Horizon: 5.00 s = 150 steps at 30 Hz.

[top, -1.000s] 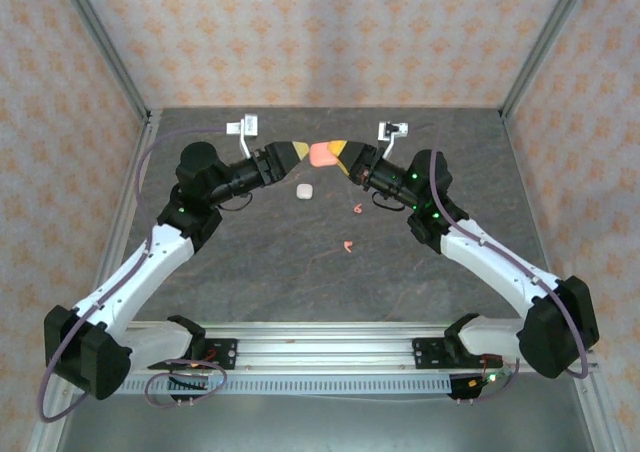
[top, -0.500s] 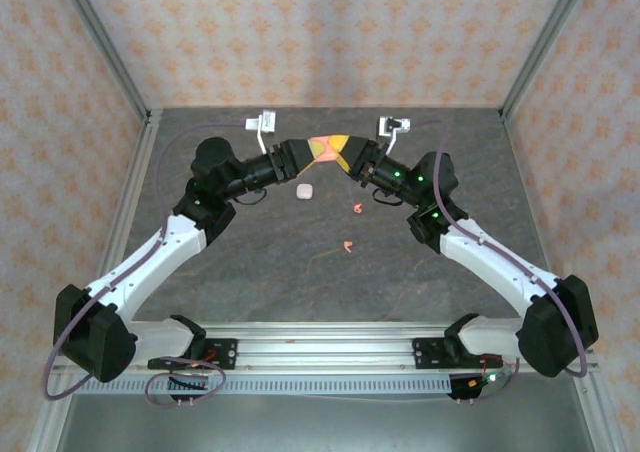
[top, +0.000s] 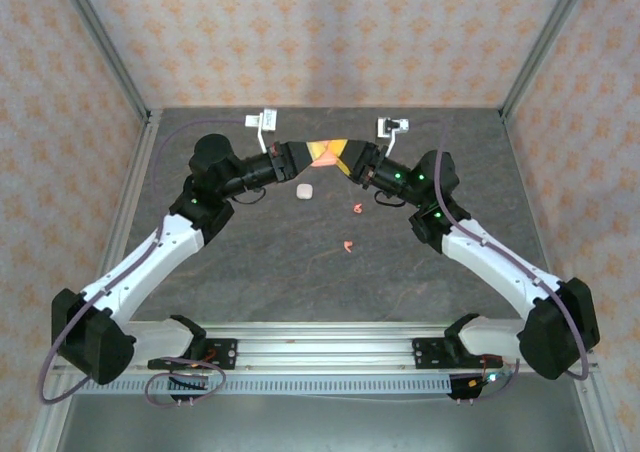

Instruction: Insert the wireless bluetooth earbuds into the charging case

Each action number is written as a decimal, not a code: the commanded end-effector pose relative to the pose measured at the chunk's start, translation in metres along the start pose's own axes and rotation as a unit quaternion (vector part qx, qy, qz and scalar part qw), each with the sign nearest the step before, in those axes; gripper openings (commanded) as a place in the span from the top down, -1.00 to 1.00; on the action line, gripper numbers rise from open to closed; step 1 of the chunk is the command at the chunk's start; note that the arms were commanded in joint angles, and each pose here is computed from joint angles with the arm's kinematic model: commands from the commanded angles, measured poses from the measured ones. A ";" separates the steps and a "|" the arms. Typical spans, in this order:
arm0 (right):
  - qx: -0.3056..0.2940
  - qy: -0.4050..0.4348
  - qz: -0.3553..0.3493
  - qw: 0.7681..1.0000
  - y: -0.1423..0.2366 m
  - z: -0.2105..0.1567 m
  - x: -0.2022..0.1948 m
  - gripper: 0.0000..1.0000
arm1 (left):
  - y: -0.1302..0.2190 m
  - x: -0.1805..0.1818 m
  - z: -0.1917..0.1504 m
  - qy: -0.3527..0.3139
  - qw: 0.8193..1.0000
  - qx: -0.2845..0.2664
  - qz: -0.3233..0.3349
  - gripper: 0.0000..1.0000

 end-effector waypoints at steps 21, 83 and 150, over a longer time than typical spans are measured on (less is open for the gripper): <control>0.224 0.300 -0.170 0.912 0.052 -0.066 0.029 -0.13 | 0.038 -0.044 -0.050 -0.342 0.922 0.166 -0.078 0.95; 0.272 0.315 -0.059 0.907 0.033 -0.095 0.044 0.80 | 0.046 -0.060 -0.049 -0.287 0.932 0.182 -0.125 0.47; 0.171 0.297 -0.077 0.936 0.027 -0.064 0.019 -0.29 | 0.036 -0.050 -0.055 -0.274 0.935 0.192 -0.121 1.00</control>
Point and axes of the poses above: each hand's point on the last joint's axis, 136 mm out from that joint toward the fingers, its own y axis back along the fingers, its own x axis along the line the jaws close on, z = x × y, the point moved 3 cm from there along y, back along the fingers, and after that the axes turned 8 degrees about -y, right-handed, at the moved point
